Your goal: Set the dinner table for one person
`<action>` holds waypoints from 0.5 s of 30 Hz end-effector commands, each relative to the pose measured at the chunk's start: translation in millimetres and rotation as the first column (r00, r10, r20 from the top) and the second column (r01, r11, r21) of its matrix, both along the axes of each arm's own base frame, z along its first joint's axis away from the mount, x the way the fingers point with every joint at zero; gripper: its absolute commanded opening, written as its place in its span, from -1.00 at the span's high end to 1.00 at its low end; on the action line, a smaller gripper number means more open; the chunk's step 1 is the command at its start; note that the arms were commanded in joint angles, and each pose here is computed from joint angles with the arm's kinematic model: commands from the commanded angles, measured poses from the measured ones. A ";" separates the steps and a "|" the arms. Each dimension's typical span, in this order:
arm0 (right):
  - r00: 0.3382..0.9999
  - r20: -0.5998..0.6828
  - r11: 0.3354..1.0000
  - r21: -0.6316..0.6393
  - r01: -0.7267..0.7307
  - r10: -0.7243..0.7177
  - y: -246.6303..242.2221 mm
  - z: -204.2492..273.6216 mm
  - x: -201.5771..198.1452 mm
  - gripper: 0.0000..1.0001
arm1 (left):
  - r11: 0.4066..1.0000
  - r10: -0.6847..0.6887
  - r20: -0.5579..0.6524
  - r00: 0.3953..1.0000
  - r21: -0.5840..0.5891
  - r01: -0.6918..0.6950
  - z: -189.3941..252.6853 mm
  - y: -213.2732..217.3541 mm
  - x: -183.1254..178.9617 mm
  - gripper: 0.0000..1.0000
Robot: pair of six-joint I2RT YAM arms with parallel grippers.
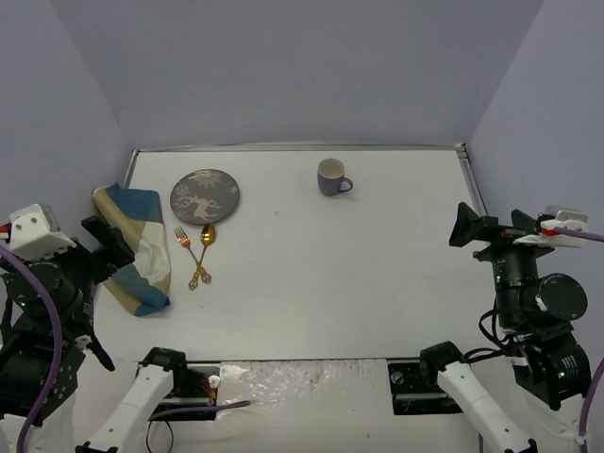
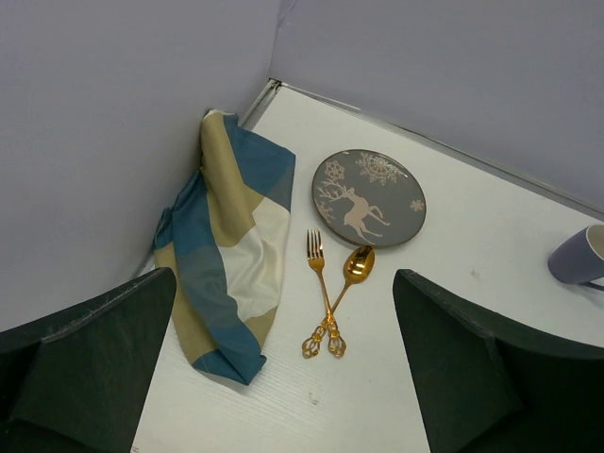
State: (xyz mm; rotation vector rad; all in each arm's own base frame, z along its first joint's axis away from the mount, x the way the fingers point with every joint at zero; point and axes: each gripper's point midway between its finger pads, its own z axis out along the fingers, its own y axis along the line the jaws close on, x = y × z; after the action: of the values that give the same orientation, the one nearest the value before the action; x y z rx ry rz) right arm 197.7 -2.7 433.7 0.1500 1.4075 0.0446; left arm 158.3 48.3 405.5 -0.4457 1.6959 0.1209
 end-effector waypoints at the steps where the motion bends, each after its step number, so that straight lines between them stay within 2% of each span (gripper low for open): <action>1: 0.996 0.057 0.997 0.012 -0.075 0.074 15.1 14.1 4.9 -1.00 | 1.000 -0.008 0.002 1.000 -0.015 0.008 2.9 -5.6 20.0 -0.94; 10: 0.988 0.019 0.988 0.017 -0.152 0.152 32.9 0.4 14.7 -1.00 | 0.999 -0.026 -0.068 0.997 -0.026 0.025 -14.6 -12.4 35.2 -0.94; 15: 0.974 -0.050 0.974 0.059 -0.218 0.221 51.7 -24.3 29.1 -1.00 | 0.999 0.000 -0.232 0.973 -0.046 -0.011 -57.4 -16.6 57.5 -0.94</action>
State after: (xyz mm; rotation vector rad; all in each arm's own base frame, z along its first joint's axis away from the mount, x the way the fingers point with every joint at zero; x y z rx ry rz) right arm 206.7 23.9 416.7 0.0679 1.4522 0.1553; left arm 187.4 38.7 375.9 -0.4457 1.8199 0.1280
